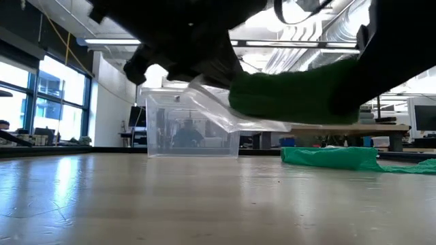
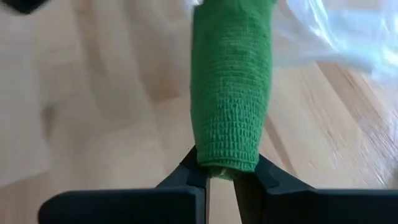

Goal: Roll bandage
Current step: Put the green bandage into the zip bag

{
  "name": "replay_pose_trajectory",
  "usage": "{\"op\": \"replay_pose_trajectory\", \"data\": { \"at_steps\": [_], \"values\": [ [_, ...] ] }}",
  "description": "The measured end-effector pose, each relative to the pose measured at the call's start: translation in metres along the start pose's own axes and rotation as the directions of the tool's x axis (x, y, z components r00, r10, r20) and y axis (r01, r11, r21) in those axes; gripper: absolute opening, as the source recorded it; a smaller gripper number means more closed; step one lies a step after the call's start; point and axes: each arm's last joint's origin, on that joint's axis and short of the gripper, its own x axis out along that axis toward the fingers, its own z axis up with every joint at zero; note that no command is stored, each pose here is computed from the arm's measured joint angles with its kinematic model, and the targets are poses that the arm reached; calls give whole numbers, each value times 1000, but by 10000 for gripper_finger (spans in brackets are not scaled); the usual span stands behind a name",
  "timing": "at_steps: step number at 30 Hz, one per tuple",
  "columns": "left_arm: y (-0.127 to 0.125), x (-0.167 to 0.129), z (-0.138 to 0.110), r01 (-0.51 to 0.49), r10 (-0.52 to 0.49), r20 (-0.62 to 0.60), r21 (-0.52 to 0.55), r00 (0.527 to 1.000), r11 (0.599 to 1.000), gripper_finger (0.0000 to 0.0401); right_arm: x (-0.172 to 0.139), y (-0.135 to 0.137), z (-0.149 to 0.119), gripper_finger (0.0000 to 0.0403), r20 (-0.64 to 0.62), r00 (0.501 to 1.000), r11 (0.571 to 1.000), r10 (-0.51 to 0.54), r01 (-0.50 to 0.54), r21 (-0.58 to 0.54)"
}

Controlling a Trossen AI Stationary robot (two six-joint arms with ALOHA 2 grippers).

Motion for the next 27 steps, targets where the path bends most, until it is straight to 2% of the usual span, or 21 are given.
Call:
{"op": "replay_pose_trajectory", "data": {
  "at_steps": [6, 13, 15, 20, 27],
  "values": [
    [-2, -1, 1, 10, -9, 7, -34, 1000, 999, 0, 2, -11, -1, 30, -38, 996, 989, -86, 90, 121],
    [-4, -1, 2, 21, -21, 0, -49, 1000, 999, 0, 3, -12, -1, 29, -47, 994, 968, -94, 103, 230],
    [-7, -2, 4, 50, -52, -14, -73, 999, 996, 0, 5, -12, 2, 26, -30, 996, 973, -88, 92, 214],
    [-8, -2, 5, 58, -58, -1, -76, 998, 995, 0, 6, -2, 8, 26, -3, 1000, 990, 19, -19, 140],
    [-10, -2, 8, 67, -66, 18, -73, 998, 995, 0, 10, -4, 15, 25, 76, 997, 983, -22, 7, 182]
  ]
}}
